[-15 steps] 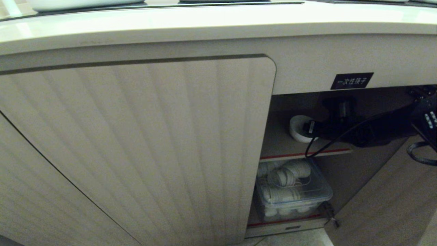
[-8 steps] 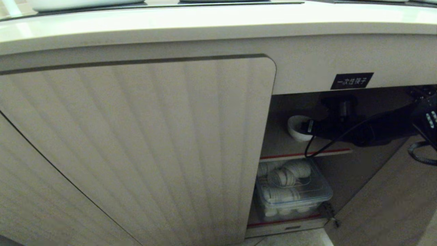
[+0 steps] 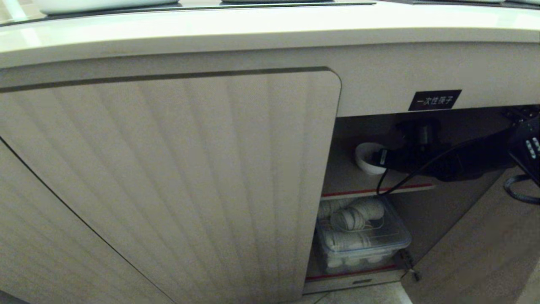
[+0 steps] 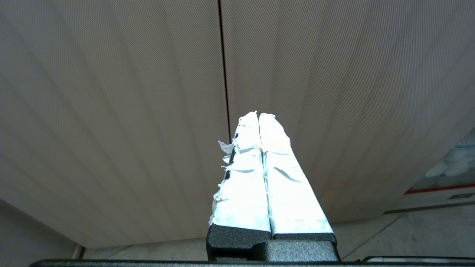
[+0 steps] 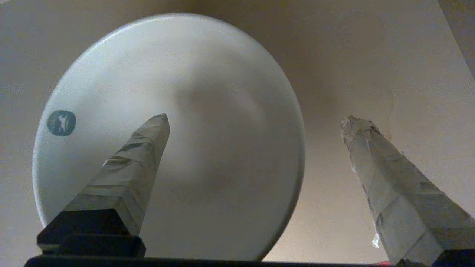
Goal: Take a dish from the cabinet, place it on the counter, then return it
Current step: Take the bowl from the cabinet
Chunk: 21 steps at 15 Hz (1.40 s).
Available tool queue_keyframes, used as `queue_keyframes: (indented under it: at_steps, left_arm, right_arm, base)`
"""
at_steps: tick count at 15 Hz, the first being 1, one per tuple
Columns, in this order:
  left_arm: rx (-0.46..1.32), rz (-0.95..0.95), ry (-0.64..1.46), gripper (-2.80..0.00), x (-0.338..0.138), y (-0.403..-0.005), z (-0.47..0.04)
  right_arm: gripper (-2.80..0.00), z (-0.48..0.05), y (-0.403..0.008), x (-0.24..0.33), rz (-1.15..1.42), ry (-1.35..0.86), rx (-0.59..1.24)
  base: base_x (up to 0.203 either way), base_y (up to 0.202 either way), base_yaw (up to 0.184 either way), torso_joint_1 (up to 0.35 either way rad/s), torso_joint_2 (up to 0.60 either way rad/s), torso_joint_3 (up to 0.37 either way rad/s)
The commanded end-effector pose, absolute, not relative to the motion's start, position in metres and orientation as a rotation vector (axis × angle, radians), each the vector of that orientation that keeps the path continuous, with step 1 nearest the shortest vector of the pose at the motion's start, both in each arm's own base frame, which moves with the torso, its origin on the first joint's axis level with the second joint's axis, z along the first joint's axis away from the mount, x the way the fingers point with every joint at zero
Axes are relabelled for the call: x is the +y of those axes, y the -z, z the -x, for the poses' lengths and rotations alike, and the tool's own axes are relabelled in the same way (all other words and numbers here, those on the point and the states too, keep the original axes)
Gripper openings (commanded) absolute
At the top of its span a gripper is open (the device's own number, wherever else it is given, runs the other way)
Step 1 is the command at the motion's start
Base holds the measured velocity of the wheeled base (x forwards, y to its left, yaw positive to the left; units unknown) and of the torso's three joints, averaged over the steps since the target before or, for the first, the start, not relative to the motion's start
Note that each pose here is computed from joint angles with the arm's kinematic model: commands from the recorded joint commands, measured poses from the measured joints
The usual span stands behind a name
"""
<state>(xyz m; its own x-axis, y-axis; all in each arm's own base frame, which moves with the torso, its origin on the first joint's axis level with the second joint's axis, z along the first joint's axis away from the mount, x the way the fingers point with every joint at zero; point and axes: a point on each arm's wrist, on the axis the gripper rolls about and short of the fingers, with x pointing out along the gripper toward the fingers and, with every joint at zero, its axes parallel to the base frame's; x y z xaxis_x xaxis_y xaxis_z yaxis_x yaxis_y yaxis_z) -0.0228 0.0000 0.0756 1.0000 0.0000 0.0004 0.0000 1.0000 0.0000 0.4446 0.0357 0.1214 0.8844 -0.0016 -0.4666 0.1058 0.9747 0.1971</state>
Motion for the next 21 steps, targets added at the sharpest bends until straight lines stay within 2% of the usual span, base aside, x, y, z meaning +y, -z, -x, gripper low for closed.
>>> queue_keyframes:
  at_steps: [1, 13, 14, 21]
  left_arm:
    - [-0.002, 0.0, 0.0, -2.8, 0.0, -0.0759, 0.0229]
    - [0.0, 0.0, 0.0, -2.8, 0.0, -0.0755, 0.0228]
    - [-0.002, 0.0, 0.0, -2.8, 0.0, -0.0759, 0.0229]
    - [0.0, 0.0, 0.0, -2.8, 0.0, -0.0755, 0.0228]
  right_arm:
    - [0.0, -0.4448, -0.1206, 0.0359, -0.224, 0.058, 0.482]
    - [0.0, -0.4465, -0.1186, 0.0359, -0.221, 0.061, 0.469]
    - [-2.8, -0.4466, -0.119, 0.0359, -0.221, 0.061, 0.468]
    - [-2.8, -0.4463, -0.1182, 0.0373, -0.22, 0.058, 0.47]
  base:
    - [0.0, 0.0, 0.0, 0.0, 0.0, 0.0]
    - [0.0, 0.0, 0.0, 0.0, 0.0, 0.0]
    - [0.0, 0.0, 0.0, 0.0, 0.0, 0.0]
    - [0.0, 0.0, 0.0, 0.0, 0.0, 0.0]
